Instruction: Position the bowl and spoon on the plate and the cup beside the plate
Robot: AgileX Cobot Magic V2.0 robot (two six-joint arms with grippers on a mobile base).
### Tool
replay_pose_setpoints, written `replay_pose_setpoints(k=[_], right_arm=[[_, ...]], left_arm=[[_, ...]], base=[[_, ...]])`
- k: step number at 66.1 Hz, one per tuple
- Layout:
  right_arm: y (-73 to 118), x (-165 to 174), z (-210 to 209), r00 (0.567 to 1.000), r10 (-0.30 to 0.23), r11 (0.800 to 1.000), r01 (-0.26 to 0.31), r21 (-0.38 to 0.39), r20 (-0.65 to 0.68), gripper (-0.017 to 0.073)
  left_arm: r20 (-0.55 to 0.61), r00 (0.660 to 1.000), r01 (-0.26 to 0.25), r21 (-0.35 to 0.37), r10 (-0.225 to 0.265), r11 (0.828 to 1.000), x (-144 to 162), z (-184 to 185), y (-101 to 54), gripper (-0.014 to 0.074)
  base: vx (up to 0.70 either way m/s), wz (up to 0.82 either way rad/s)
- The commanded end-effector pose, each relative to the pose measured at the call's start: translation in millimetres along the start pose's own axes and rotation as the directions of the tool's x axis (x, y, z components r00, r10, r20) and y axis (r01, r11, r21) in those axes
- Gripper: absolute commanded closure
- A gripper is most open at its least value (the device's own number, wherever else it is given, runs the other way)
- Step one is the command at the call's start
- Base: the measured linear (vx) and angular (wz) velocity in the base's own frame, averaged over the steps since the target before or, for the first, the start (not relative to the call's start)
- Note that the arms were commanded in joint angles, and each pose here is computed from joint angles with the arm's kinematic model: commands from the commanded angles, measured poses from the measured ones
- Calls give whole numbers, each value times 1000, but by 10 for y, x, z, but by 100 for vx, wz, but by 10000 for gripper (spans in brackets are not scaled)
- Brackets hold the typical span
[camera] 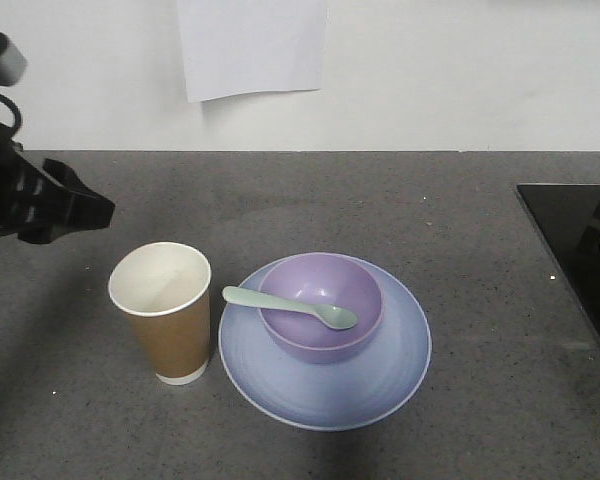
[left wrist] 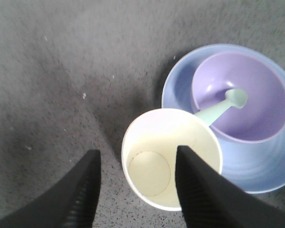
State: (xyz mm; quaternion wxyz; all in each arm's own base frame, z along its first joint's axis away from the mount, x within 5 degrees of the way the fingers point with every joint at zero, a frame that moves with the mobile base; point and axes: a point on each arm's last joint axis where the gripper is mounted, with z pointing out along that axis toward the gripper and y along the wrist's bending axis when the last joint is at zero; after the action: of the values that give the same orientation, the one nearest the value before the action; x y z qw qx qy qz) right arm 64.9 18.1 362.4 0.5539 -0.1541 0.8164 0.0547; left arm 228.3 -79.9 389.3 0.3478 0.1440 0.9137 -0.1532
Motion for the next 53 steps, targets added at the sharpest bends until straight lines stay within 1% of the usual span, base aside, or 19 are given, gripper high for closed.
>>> replay_pose_setpoints(k=[1,9,14,21,27,28,33,35,36,40,41,43,53], right_arm=[[-21,-275,9,975,-25,1000,20,24,219,564],[-19,-396,118,956,-35,999,28,28,292,564],[-13,-423,248,962,-37,999,32,25,270,564],[-10,-415,437,978,-53,998,48,27,201,564],[-11,-417,536,982,-65,998,61,31,179,564],[-10,-411,549,981,-67,998,62,31,180,564],[4,-346,616,976,-74,997,70,30,206,564],[12,-294,649,974,-80,997,75,29,213,564],[16,-272,663,973,-81,997,77,28,218,564],[31,-149,728,975,-83,997,80,23,206,564],[43,-49,781,978,-84,996,82,18,193,564],[51,13,811,979,-85,996,84,14,183,564],[78,254,910,986,-87,996,87,1,140,564]], left_arm=[[172,985,-30,-9,32,999,-58,-389,-86,237],[232,969,-72,-61,84,996,28,-680,-108,251],[264,958,-92,-98,115,991,90,-845,-114,282],[305,941,-106,-140,145,984,197,-965,-104,379],[344,925,-108,-164,160,981,377,-958,-79,496],[349,923,-108,-167,161,980,409,-946,-72,504],[363,918,-101,-173,159,980,640,-799,-25,601],[371,915,-98,-176,158,980,727,-739,-6,602],[387,908,-96,-178,160,979,773,-726,0,602],[392,907,-89,-182,155,979,995,-561,50,602],[395,907,-80,-180,146,980,1118,-470,76,601],[388,912,-68,-174,132,982,1238,-374,101,601],[415,907,-15,-136,71,991,1580,-167,146,601]], base=[[0,0],[0,0],[0,0],[0,0],[0,0],[0,0],[0,0],[0,0],[0,0],[0,0],[0,0],[0,0],[0,0]])
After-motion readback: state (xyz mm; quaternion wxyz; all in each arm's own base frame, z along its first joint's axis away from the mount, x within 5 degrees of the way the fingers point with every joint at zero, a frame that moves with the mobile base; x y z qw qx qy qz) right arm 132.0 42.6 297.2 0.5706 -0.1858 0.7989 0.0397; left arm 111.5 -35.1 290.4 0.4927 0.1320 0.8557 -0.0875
